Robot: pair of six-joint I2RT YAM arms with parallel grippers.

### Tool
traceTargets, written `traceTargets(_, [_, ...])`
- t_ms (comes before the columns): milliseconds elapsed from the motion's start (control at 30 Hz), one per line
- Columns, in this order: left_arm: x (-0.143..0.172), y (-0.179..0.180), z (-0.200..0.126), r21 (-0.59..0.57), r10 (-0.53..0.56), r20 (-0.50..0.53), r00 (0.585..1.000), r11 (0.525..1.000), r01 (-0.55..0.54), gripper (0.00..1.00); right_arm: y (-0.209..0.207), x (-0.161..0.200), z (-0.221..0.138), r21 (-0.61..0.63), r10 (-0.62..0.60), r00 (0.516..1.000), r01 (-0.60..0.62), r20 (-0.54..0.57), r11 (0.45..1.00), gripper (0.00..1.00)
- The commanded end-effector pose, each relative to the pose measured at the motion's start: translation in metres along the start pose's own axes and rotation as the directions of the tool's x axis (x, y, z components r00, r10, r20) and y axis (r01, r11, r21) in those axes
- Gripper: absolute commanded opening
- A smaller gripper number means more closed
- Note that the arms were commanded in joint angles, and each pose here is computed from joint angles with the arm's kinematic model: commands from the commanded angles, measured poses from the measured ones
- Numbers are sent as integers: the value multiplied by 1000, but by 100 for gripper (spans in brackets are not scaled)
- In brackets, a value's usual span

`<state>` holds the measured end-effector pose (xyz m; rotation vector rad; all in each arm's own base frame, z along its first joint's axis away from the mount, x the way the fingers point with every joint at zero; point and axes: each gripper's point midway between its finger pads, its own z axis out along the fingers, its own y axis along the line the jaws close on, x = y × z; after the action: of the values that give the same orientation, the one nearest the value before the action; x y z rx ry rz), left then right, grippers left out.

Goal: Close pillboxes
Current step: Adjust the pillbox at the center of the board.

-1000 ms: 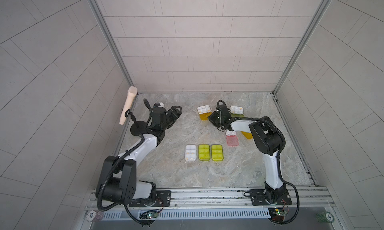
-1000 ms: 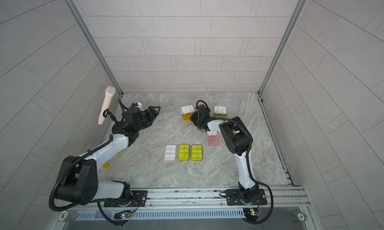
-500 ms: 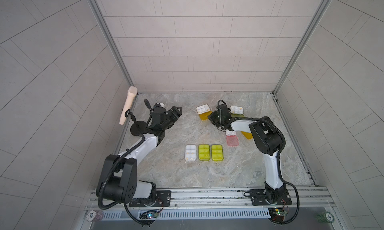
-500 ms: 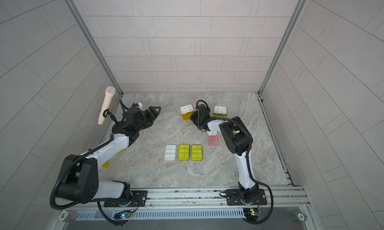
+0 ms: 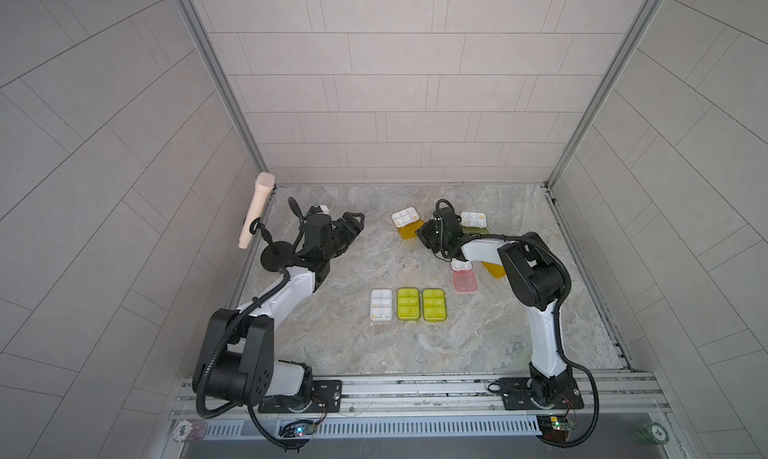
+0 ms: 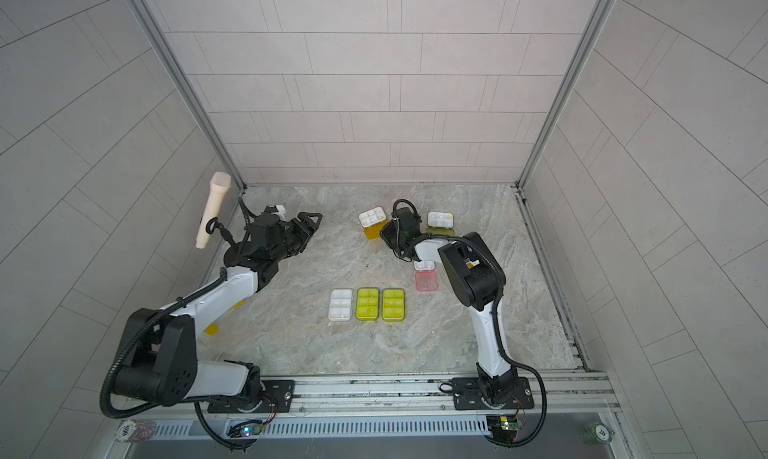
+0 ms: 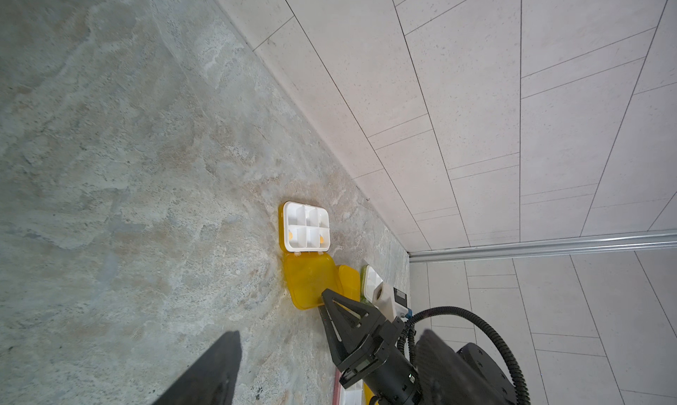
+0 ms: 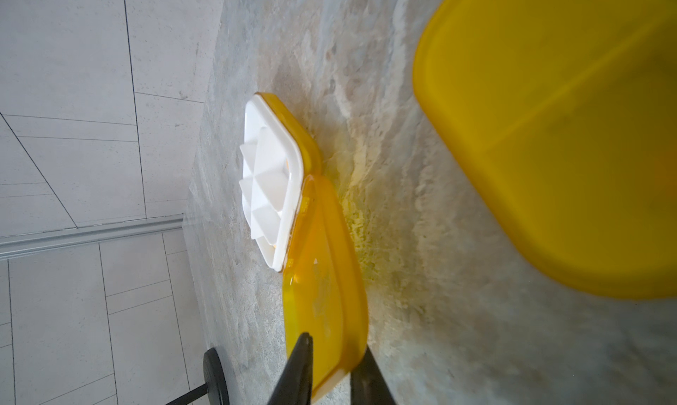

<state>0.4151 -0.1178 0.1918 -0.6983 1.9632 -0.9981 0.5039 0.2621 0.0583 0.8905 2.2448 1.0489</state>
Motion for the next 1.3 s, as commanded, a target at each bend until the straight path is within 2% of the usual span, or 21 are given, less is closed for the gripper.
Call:
traceTargets(0, [-7,-5,1,24,-11,19,1000,1000,10,80,-9,-1,3,10,30,1000,-30,5,1000,21])
traceTargets(900, [-5,-6,6,29,-6,-5,1000,1000,6,80,-10,8,-12,-3,33,999,-33,-30,999,17])
traceTargets(1267, [-5,-7,5,27,9,-5,1000,1000,-9,80,-15,19,-29,27,3,996,-1,-84,1000,16])
